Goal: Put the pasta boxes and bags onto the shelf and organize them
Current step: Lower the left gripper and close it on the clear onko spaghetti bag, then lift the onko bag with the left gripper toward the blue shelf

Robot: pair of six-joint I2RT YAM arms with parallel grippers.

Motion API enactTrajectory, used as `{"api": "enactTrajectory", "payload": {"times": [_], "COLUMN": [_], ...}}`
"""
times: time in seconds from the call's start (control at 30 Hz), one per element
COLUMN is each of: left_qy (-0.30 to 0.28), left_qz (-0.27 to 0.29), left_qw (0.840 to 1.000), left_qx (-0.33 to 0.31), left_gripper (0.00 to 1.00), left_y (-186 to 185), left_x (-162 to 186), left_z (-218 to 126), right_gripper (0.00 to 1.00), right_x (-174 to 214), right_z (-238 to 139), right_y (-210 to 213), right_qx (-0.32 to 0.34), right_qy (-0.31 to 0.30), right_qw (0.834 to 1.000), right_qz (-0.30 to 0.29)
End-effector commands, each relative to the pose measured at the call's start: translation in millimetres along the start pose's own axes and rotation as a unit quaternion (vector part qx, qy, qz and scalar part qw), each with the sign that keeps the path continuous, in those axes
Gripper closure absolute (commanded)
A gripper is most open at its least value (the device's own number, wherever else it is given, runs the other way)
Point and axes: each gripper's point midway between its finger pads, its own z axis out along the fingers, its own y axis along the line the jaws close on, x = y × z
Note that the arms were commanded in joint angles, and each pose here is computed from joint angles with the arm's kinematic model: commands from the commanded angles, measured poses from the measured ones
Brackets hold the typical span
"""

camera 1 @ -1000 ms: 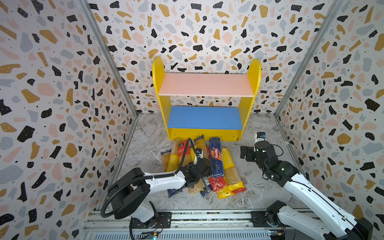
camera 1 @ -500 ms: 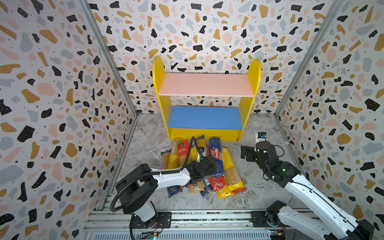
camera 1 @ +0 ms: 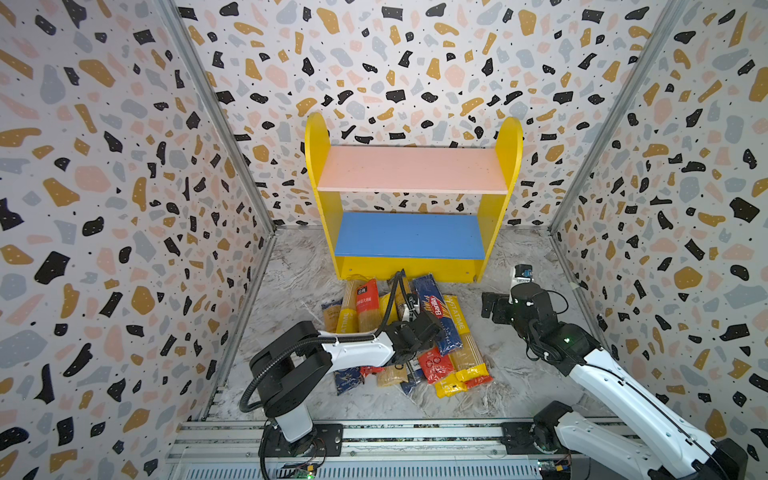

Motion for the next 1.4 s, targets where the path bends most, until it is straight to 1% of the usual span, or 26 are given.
{"api": "enactTrajectory", "payload": {"times": [0.0, 0.13, 0.27, 0.4, 0.5, 0.63, 0.73, 0.9, 1.03, 1.07, 1.1, 1.17, 1.37], "left_qy": [0.033, 0.048, 0.048, 0.052, 0.056, 0.069, 0.071, 0.06, 0.045, 0.041, 0.035, 0.026, 0.006], "left_qz": [0.0, -0.022, -0.055, -0.072, -0.073, -0.07, -0.068, -0.054, -0.039, -0.04, -0.024, -0.016, 0.006], "left_qw": [0.998, 0.997, 0.996, 0.993, 0.993, 0.992, 0.992, 0.995, 0.997, 0.997, 0.998, 0.999, 0.999], "left_qx": [0.061, 0.062, 0.059, 0.077, 0.08, 0.08, 0.077, 0.059, 0.044, 0.042, 0.041, 0.04, 0.037], "left_gripper": [0.24, 0.24, 0.24, 0.24, 0.27, 0.41, 0.48, 0.72, 0.87, 0.88, 0.89, 0.91, 0.91], "left_y": [-34, -26, -13, -17, -21, -22, -19, -9, -1, 0, 2, 3, 5], "left_x": [16, 33, 43, 47, 50, 59, 62, 54, 41, 38, 34, 26, 5], "left_z": [2, 5, 4, 5, 12, 21, 21, 13, 2, -1, -4, -11, -29], "right_gripper": [0.01, 0.01, 0.01, 0.01, 0.01, 0.01, 0.01, 0.01, 0.01, 0.01, 0.01, 0.01, 0.01], "right_x": [-1, -5, -5, -6, -8, -9, -6, 2, 5, 5, 4, 5, 5], "right_z": [-6, -9, -8, -7, -9, -13, -16, -22, -31, -32, -34, -36, -37], "right_y": [-8, -10, -10, -6, -4, -5, 1, 25, 44, 47, 50, 53, 53], "right_qx": [0.007, 0.008, 0.004, -0.004, -0.009, -0.01, -0.031, -0.101, -0.152, -0.159, -0.167, -0.173, -0.173], "right_qy": [-0.005, -0.01, -0.01, -0.009, -0.01, -0.01, -0.004, 0.012, 0.015, 0.014, 0.014, 0.015, 0.016], "right_qw": [1.0, 1.0, 1.0, 1.0, 1.0, 1.0, 1.0, 0.995, 0.988, 0.987, 0.986, 0.985, 0.985], "right_qz": [0.001, 0.002, 0.004, 0.005, 0.005, 0.003, -0.001, -0.004, -0.008, -0.009, -0.012, -0.014, -0.016]}}
